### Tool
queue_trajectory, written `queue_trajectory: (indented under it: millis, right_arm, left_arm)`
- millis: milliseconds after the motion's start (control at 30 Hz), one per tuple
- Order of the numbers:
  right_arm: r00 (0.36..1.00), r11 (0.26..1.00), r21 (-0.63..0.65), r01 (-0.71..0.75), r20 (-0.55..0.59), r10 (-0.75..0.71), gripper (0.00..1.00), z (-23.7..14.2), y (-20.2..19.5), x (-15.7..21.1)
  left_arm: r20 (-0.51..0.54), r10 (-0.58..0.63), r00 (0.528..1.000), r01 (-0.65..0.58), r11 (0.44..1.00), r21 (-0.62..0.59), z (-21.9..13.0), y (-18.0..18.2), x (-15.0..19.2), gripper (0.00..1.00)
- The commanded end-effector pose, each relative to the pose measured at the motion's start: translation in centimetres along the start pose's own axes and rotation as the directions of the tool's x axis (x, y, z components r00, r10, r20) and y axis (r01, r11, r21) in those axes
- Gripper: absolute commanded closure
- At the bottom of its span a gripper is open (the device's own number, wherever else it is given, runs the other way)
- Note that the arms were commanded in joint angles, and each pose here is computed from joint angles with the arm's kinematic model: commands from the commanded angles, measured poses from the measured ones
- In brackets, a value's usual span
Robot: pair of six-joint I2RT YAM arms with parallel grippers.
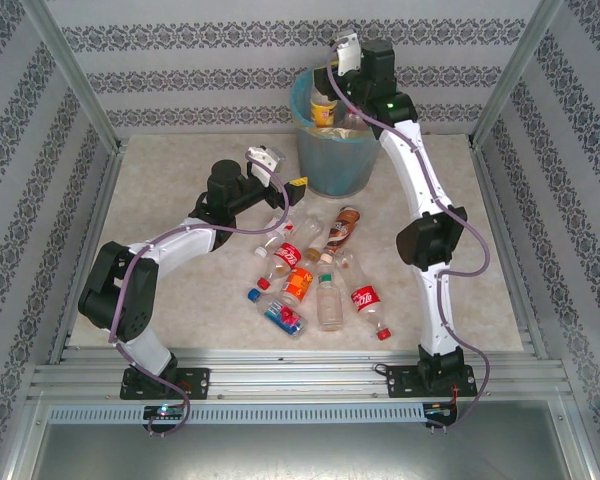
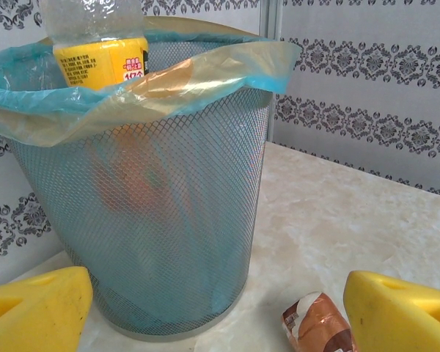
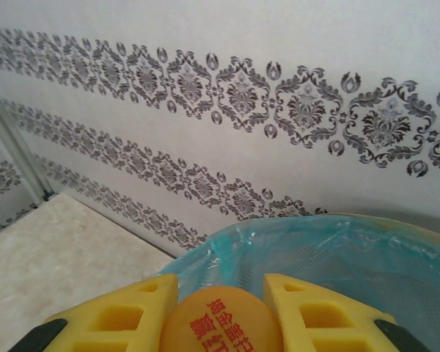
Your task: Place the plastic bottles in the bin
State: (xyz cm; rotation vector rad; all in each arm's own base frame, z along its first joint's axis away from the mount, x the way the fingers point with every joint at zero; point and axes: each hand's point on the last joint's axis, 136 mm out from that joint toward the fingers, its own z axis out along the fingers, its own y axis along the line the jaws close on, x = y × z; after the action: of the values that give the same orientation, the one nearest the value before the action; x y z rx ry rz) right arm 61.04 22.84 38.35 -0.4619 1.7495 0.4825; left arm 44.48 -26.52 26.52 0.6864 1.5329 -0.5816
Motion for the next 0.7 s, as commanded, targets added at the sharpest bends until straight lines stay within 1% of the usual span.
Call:
queue_trajectory:
  millis: [0, 133, 400, 567, 667]
  right_arm:
    - [1.000, 0.999, -0.052, -0.004, 0.020, 0.005, 1.00, -2.8, 2.1, -2.7]
    - [0.999, 1.000, -0.027, -0.016, -0.046, 0.015, 1.00, -2.3, 0.9, -0.5]
    - [0.984, 0.998, 0.038, -0.049, -0.172, 0.055, 1.00, -0.3, -2.4, 5.2]
    - [0.966, 0.996, 0.071, -0.045, -0.251, 0.061, 1.00, 1.5, -4.1, 9.6]
    - [0.958, 0.995, 0.076, -0.059, -0.275, 0.078, 1.00, 2.6, -5.1, 11.8]
  left_arm:
    - [0.040, 0.006, 0.999, -0.006, 1.000, 0.007, -0.3, 0.1, -1.0, 0.11]
    - [0.037, 0.005, 0.999, -0.005, 1.000, 0.006, -0.4, 0.1, -0.9, 0.11]
    - [0.025, -0.003, 1.000, 0.003, 1.000, 0.011, -0.2, 0.0, -0.5, 0.11]
    - [0.018, -0.008, 1.000, 0.007, 1.000, 0.013, -0.1, 0.1, -0.3, 0.11]
    - [0.014, -0.009, 1.000, 0.009, 1.000, 0.014, -0.1, 0.1, -0.1, 0.11]
